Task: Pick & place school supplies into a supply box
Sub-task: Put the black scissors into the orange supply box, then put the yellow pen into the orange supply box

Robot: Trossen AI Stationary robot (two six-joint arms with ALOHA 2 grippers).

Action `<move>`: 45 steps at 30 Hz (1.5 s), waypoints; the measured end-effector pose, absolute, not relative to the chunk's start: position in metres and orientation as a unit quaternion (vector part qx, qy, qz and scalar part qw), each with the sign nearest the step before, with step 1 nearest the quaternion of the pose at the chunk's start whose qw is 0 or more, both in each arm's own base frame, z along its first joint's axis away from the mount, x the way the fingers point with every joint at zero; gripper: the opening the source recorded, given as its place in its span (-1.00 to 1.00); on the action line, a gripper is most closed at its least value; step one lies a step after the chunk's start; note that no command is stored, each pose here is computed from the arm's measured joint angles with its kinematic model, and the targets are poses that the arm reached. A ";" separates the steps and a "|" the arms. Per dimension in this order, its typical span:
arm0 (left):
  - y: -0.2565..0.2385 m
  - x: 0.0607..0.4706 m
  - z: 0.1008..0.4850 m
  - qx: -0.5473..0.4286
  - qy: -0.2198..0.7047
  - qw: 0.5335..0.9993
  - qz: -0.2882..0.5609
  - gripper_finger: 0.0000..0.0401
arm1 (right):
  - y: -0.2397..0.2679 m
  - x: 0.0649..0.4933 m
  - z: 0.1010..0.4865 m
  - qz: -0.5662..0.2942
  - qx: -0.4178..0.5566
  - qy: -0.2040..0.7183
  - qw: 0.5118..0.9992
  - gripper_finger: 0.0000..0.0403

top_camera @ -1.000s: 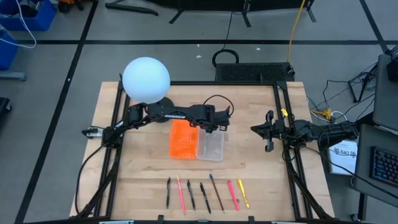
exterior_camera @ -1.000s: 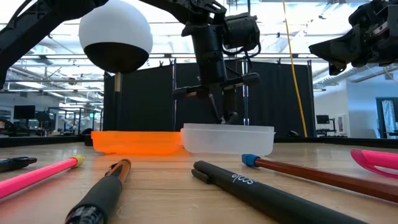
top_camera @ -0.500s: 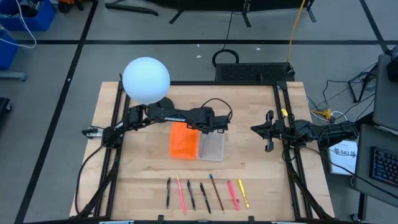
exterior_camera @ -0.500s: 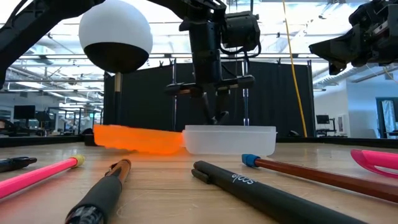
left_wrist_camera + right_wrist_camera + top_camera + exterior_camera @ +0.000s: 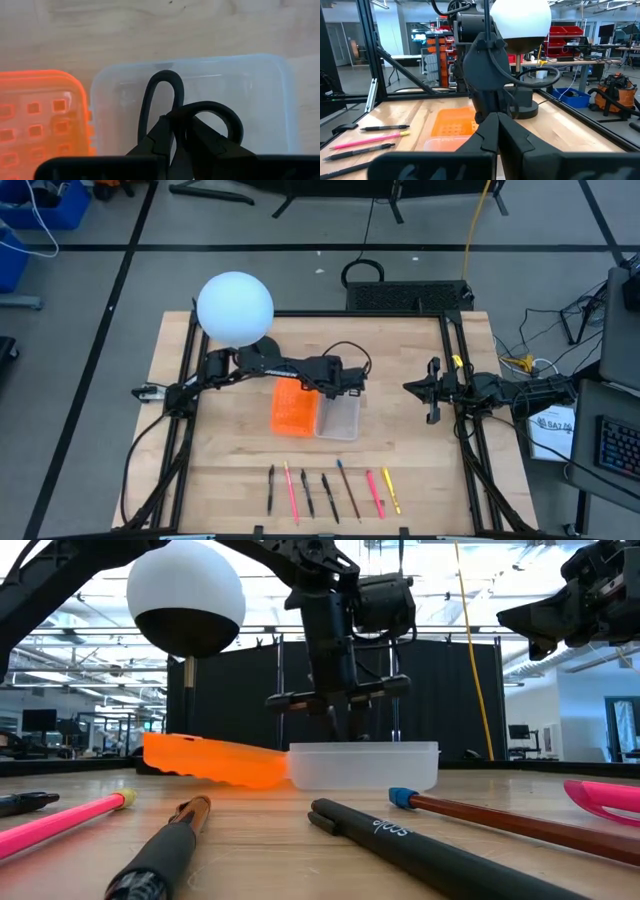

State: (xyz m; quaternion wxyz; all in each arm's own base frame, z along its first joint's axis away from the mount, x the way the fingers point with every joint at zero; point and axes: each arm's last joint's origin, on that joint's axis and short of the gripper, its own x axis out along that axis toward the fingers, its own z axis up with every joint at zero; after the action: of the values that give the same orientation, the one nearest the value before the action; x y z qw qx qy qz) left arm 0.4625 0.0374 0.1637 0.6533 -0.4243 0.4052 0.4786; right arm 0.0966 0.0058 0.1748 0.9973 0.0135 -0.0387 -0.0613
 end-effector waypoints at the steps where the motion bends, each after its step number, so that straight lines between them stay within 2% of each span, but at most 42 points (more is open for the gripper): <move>1: 0.038 0.462 0.163 -0.426 0.407 0.651 0.478 -0.78 | 0.006 0.097 0.175 -0.061 0.014 -0.039 0.997 -1.00; 6: 0.038 0.463 0.160 -0.429 0.405 0.656 0.470 -0.75 | 0.006 0.097 0.175 -0.061 0.014 -0.040 0.997 -1.00; 15: 0.037 0.465 0.157 -0.431 0.414 0.659 0.455 -0.35 | 0.006 0.097 0.175 -0.061 0.014 -0.040 0.997 -1.00; 20: 0.037 0.466 0.166 -0.427 0.421 0.671 0.436 -0.23 | 0.006 0.097 0.175 -0.061 0.013 -0.040 0.997 -1.00; 25: 0.034 0.467 0.204 -0.409 0.413 0.713 0.391 -0.20 | 0.006 0.097 0.175 -0.061 0.014 -0.040 0.997 -1.00; 32: 0.004 0.442 0.300 -0.287 0.402 0.838 0.230 -0.20 | 0.006 0.097 0.175 -0.061 0.015 -0.040 0.997 -1.00; 35: -0.019 0.414 0.345 -0.218 0.367 0.883 0.198 -0.29 | 0.006 0.097 0.175 -0.061 0.015 -0.040 0.997 -1.00; 39: -0.054 0.356 0.393 -0.122 0.321 0.918 0.198 -0.56 | 0.006 0.097 0.175 -0.062 0.008 -0.040 0.997 -1.00; 43: -0.079 0.293 0.400 -0.083 0.290 0.927 0.224 -0.89 | 0.006 0.097 0.175 -0.061 0.004 -0.040 0.997 -1.00; 45: -0.082 0.267 0.391 -0.089 0.281 0.931 0.216 -0.96 | 0.006 0.097 0.175 -0.061 0.005 -0.040 0.997 -1.00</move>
State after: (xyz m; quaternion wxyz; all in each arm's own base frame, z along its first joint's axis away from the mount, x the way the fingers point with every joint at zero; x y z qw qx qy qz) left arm 0.2670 -0.0820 0.3910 0.9310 -0.0895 0.2806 0.2156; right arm 0.0965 0.0058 0.1751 0.9973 0.0053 -0.0398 -0.0613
